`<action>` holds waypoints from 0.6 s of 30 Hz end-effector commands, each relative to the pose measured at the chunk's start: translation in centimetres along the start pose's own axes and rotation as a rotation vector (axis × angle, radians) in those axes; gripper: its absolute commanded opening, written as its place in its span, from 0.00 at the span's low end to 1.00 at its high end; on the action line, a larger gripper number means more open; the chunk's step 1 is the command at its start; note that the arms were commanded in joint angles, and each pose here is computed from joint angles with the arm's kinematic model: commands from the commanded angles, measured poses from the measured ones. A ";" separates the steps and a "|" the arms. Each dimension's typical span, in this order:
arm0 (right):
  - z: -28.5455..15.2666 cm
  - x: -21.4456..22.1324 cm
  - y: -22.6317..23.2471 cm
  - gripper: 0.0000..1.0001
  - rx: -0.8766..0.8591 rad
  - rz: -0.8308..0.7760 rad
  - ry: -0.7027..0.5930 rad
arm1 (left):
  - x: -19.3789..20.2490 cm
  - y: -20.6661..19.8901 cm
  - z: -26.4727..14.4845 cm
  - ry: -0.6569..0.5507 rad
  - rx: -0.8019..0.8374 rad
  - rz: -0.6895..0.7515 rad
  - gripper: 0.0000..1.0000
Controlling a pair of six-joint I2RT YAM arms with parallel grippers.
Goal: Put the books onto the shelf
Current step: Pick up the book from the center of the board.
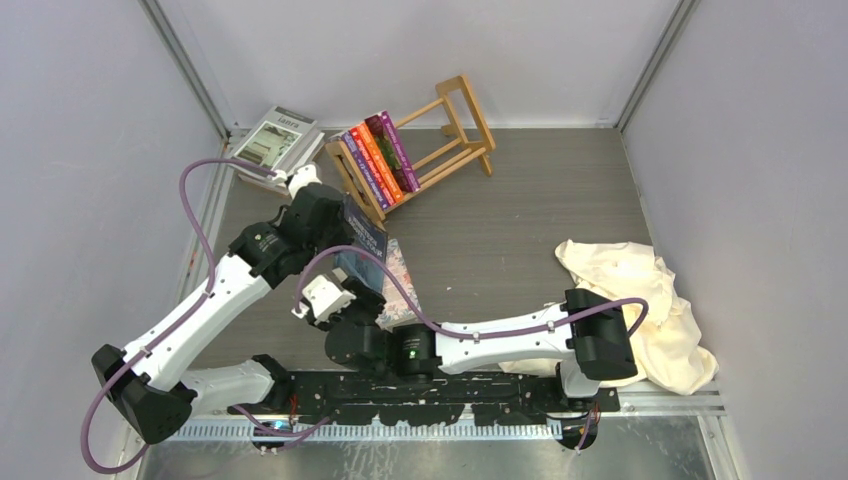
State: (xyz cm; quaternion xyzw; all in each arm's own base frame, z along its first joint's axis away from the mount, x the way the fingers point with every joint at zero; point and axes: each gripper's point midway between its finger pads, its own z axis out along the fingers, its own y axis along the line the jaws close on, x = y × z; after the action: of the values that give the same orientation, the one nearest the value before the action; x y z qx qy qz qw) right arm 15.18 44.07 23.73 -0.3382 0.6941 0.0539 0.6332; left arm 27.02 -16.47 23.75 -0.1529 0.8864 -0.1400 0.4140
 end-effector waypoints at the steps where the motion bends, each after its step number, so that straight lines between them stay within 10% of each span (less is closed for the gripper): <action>1: 0.8 -3.0 -1.7 0.59 0.084 0.094 -0.055 | -3.8 -2.7 -3.0 -0.104 0.122 -0.062 0.00; 8: 1.8 -2.5 -2.5 0.49 0.122 0.091 -0.038 | -3.8 -2.5 -3.4 -0.102 0.130 -0.071 0.00; 15: 1.9 -2.2 -3.1 0.06 0.142 0.093 -0.020 | -4.0 -2.4 -3.6 -0.117 0.133 -0.092 0.00; 18: 1.7 -2.3 -3.6 0.01 0.144 0.099 -0.016 | -4.2 -2.4 -3.7 -0.128 0.138 -0.103 0.00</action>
State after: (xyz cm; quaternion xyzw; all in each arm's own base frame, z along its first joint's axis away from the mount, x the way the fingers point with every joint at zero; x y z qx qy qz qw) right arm 17.86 43.32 23.94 -0.3066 0.7017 0.0134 0.6430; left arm 26.30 -15.86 24.39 -0.1553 0.8838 -0.1433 0.4175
